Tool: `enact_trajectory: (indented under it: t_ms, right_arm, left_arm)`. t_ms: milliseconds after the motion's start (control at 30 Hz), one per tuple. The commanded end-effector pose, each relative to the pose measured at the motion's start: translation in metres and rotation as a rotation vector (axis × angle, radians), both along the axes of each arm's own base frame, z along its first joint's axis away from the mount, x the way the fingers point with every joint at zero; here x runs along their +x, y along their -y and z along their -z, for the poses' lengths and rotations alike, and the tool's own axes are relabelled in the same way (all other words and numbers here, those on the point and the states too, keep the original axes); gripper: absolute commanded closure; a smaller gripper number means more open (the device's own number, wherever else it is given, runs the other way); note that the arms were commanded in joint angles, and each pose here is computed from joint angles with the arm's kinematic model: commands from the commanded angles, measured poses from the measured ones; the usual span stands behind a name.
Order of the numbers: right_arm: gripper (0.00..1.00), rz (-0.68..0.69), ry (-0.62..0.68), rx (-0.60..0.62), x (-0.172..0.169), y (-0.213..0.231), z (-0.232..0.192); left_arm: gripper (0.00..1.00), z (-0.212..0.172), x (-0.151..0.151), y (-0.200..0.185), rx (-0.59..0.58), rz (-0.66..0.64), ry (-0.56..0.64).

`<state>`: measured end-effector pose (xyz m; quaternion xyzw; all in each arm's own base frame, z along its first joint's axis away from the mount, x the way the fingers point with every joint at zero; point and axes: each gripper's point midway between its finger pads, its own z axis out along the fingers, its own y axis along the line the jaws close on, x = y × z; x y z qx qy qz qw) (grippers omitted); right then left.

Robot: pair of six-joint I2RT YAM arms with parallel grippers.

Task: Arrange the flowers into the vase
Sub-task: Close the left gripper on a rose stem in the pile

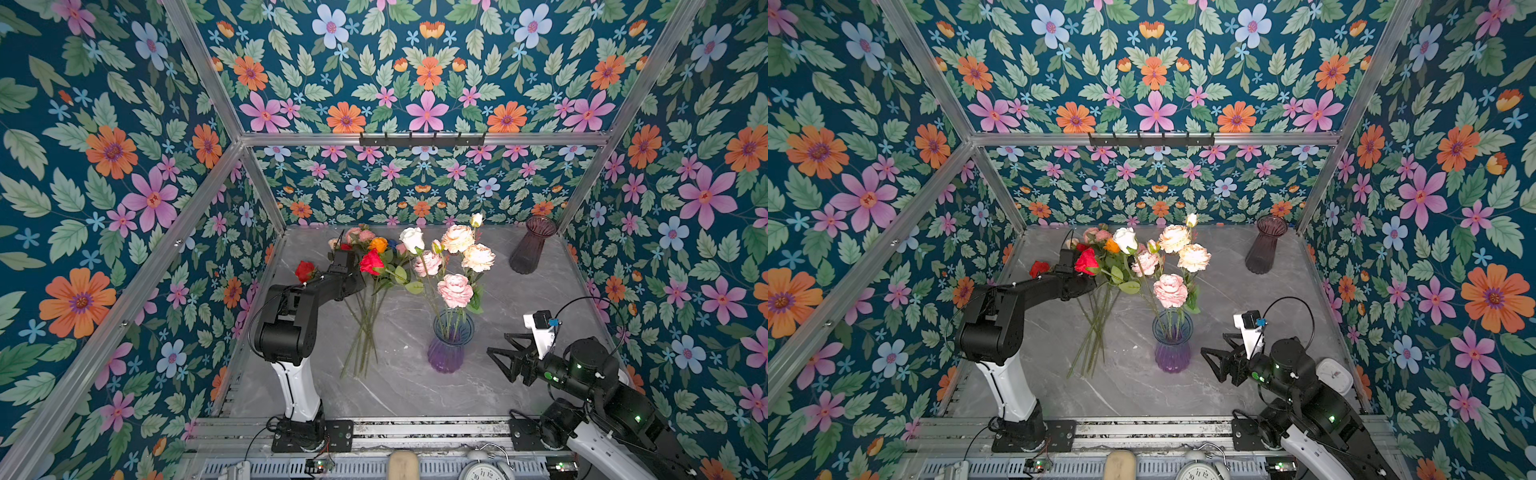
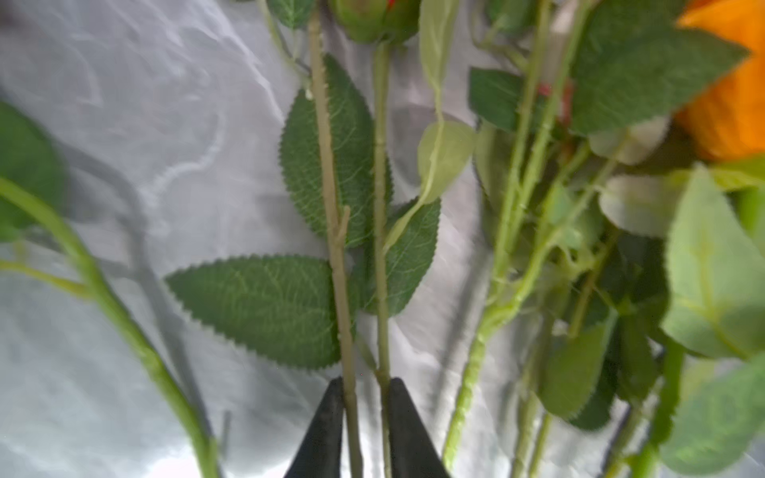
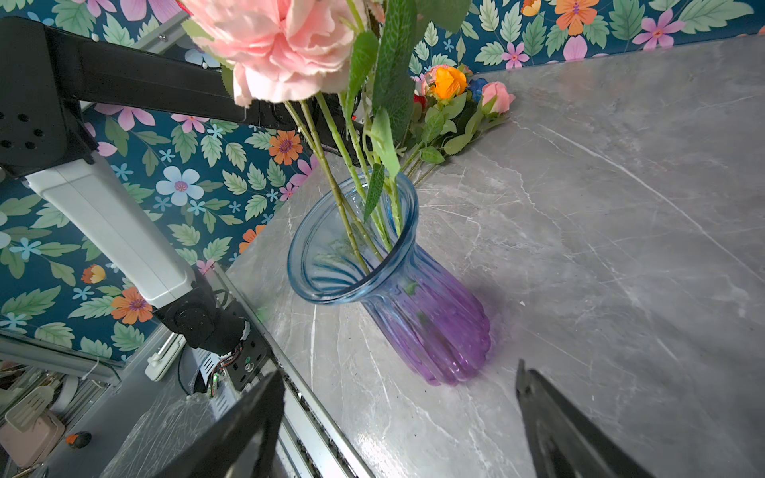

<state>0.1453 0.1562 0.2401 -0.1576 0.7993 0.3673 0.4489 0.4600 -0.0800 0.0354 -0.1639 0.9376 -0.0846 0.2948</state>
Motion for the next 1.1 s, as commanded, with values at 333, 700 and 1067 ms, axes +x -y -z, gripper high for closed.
enact_trajectory:
  t_ms: [333,700,1067]
  right_arm:
    - [0.11,0.009,0.009,-0.01,0.003,0.0,-0.001]
    - [0.11,0.008,0.006,-0.016,0.004,-0.001,-0.001]
    - [0.11,0.005,-0.002,-0.009,0.002,0.0,0.001]
  left_arm:
    - [0.87,-0.023,-0.002,-0.002,-0.027,0.007,0.055]
    - [1.0,-0.076,-0.007,-0.005,-0.015,0.022,0.168]
    - [0.75,-0.017,0.005,-0.01,-0.013,0.058,0.024]
